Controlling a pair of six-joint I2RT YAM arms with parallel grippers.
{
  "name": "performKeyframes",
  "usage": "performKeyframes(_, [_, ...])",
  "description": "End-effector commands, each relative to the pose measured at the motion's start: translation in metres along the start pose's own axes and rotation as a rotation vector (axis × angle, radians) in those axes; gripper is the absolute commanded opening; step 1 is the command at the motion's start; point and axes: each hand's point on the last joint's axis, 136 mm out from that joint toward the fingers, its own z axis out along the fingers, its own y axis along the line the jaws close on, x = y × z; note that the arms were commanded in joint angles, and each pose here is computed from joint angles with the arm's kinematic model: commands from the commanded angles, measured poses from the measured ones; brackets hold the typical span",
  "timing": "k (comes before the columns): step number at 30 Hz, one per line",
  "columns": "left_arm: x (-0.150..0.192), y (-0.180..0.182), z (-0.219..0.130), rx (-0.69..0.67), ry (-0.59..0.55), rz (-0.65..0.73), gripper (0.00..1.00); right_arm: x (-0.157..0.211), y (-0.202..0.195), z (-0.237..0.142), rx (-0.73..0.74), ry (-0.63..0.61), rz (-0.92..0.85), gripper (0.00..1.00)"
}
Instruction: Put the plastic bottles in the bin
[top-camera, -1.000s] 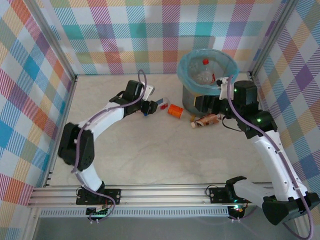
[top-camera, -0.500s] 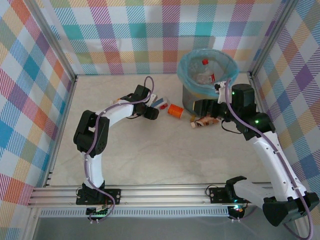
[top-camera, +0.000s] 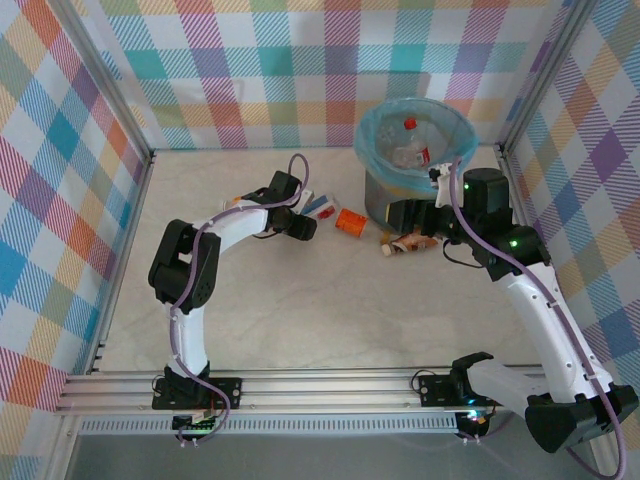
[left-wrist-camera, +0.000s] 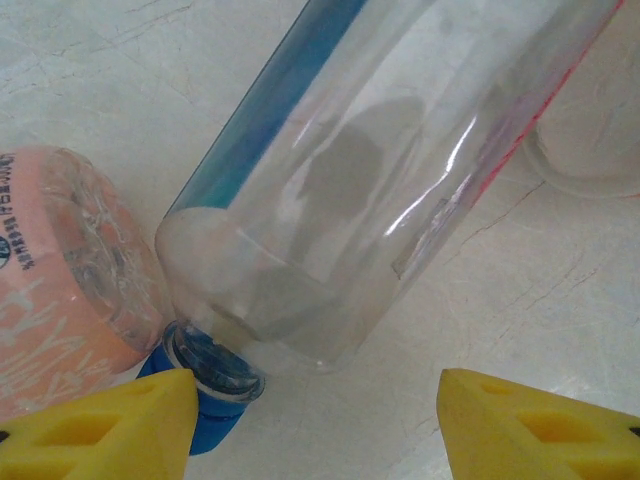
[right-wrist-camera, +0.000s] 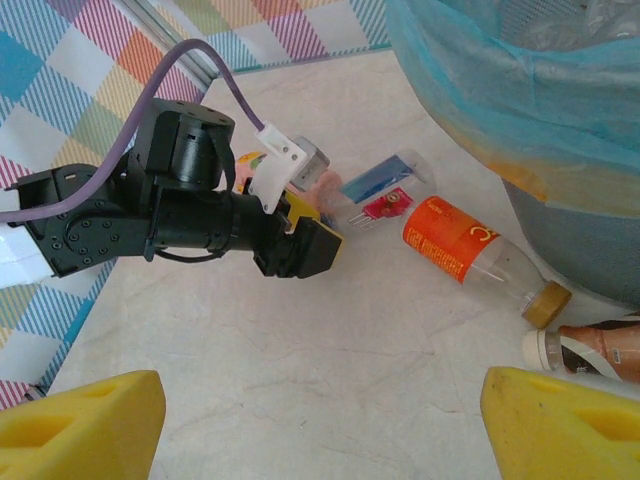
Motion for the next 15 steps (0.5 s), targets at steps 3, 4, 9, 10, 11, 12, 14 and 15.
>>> performKeyframes(3, [-0.006,0.009,0.002,-0.027,-0.016,-0.013,0.65,0.000,0.007,-0.006,-0.020,-0.004,-0.011,0.82])
performKeyframes(4, [-0.006,0.009,0.001,-0.026,-0.017,-0.013,0.65,0.000,0.008,-0.006,-0.024,-0.002,-0.011,0.82])
performKeyframes(9, [-0.012,0.006,-0.006,-0.013,-0.041,-0.011,0.66,-0.001,0.008,-0.009,-0.019,-0.014,-0.019,0.82])
performKeyframes(10, [-0.014,0.006,-0.006,-0.014,-0.042,-0.010,0.65,0.000,0.008,-0.009,-0.020,-0.013,-0.019,0.82])
performKeyframes(11, [-0.014,0.006,-0.006,-0.016,-0.042,-0.009,0.65,-0.001,0.008,-0.009,-0.021,-0.014,-0.019,0.82])
performKeyframes(12, [-0.015,0.007,-0.006,-0.019,-0.044,-0.009,0.65,0.000,0.008,-0.007,-0.022,-0.010,-0.018,0.82])
performKeyframes(14, [-0.016,0.009,-0.007,-0.027,-0.050,-0.010,0.65,0.001,0.008,-0.007,-0.025,-0.004,-0.015,0.82])
performKeyframes(15, [-0.016,0.009,-0.007,-0.031,-0.052,-0.009,0.65,0.001,0.008,-0.006,-0.027,-0.002,-0.015,0.82])
